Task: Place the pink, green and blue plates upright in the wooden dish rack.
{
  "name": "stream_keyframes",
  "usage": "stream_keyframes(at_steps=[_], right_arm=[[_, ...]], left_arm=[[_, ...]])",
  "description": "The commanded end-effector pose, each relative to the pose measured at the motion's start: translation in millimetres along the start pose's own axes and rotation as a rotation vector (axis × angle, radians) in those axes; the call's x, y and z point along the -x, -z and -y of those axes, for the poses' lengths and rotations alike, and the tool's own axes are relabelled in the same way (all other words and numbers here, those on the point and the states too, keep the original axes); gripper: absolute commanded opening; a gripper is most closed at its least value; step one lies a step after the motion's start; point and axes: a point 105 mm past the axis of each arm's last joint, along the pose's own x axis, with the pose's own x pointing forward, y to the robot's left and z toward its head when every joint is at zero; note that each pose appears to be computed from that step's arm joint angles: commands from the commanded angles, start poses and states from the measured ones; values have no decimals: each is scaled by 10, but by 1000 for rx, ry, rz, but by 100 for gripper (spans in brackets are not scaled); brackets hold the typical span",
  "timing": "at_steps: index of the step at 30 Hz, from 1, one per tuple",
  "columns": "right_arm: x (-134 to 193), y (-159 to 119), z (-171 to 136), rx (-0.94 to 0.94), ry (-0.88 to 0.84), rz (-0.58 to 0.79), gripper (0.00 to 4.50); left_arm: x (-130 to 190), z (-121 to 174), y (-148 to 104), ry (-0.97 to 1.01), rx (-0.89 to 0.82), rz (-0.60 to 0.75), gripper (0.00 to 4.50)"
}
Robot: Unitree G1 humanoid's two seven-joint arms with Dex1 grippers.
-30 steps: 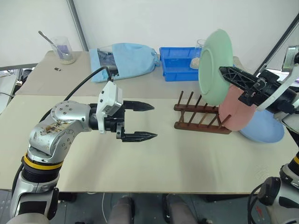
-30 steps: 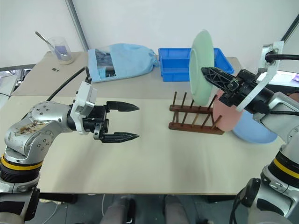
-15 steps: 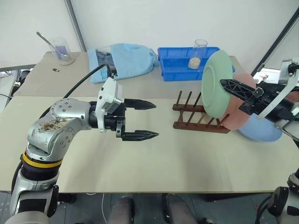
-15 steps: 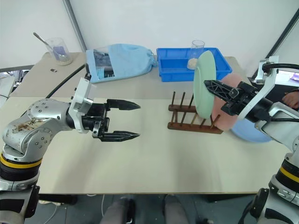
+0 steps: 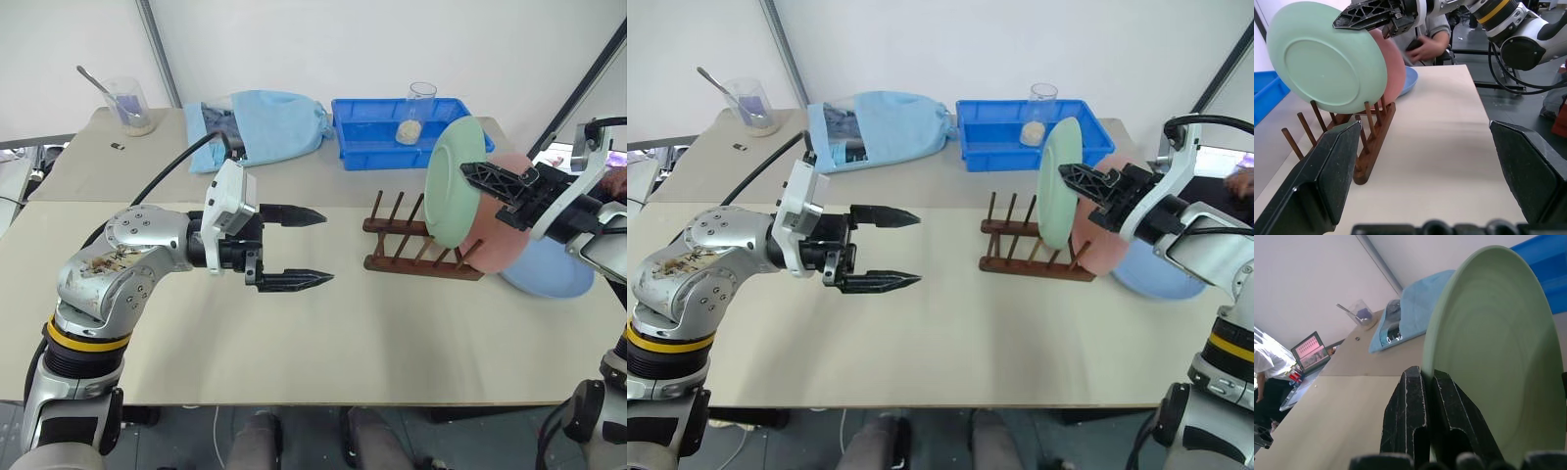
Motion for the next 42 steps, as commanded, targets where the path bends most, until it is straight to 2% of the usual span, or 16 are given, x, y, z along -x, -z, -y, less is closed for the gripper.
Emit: stream_keyframes(at_steps=[1,3,8,14,18,22,25,28,32,35,42], right_arm=[[38,-145,22,35,33,37,1],[40,-144,23,48,32,31,78],[30,-231,3,106,38,56,239],[85,-507,-102,283,39,118,449],[267,-713,-189,498,50,128,449],[717,-841,-260,651,76,90,449],[994,-580,-88,695,142,-112,449],[1257,-303,220,770,235,-305,449],[1406,57,492,864,256,-506,449],[1383,218,720,929,280,-572,449],[1139,532,1308,1027,311,-625,449]], left_arm=[[-3,42,-90,2,-49,18,450],[-5,43,-89,1,-49,18,450],[-9,41,-80,2,-48,19,450],[-30,34,-67,8,-44,23,450],[-40,39,-27,26,8,6,450],[-56,118,-17,70,5,-4,450],[-86,175,11,106,6,-7,450],[-110,210,78,134,-9,-26,450],[-158,235,90,147,-20,-23,450],[-189,241,98,144,-40,-21,450],[-233,296,99,143,-48,-10,450]])
